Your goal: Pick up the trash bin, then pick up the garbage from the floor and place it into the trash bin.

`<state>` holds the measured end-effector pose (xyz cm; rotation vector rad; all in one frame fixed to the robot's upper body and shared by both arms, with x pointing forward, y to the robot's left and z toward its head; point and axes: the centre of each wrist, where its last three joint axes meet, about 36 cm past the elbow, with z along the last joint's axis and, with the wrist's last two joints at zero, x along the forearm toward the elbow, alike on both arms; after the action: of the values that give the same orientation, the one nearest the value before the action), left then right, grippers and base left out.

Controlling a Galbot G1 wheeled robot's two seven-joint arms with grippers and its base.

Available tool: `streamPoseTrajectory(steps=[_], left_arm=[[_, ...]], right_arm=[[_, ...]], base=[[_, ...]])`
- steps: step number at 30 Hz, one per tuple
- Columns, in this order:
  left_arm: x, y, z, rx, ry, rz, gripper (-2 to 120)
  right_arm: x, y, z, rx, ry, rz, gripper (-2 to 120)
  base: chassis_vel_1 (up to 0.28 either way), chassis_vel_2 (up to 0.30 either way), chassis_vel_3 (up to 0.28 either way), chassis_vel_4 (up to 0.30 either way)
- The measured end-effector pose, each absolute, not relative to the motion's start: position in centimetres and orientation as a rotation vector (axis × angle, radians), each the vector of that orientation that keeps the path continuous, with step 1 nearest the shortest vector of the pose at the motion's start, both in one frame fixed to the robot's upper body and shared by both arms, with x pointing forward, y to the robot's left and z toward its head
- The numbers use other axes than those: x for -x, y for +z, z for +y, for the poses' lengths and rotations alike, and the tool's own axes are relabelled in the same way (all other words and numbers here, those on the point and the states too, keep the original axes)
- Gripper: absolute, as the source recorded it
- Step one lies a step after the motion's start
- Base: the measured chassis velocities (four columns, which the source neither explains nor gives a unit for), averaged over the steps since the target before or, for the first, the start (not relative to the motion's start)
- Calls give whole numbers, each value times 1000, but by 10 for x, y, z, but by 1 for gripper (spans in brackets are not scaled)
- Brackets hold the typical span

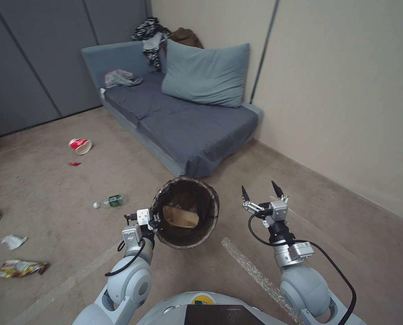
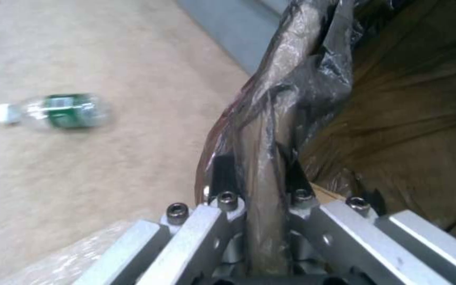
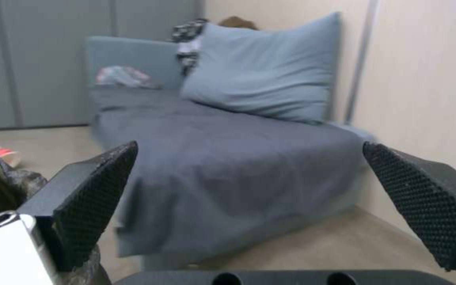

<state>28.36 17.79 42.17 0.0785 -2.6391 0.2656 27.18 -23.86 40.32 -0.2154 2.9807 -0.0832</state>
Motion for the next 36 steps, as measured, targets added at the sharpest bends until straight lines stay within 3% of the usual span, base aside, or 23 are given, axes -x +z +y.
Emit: streamPoseTrajectory(steps=[36], left_arm=[[-281,423,178,-76,265,-2649,0]], right_arm=[[-269,399,-233,218,-76,2983,100]], base=[[126,122,121,125]])
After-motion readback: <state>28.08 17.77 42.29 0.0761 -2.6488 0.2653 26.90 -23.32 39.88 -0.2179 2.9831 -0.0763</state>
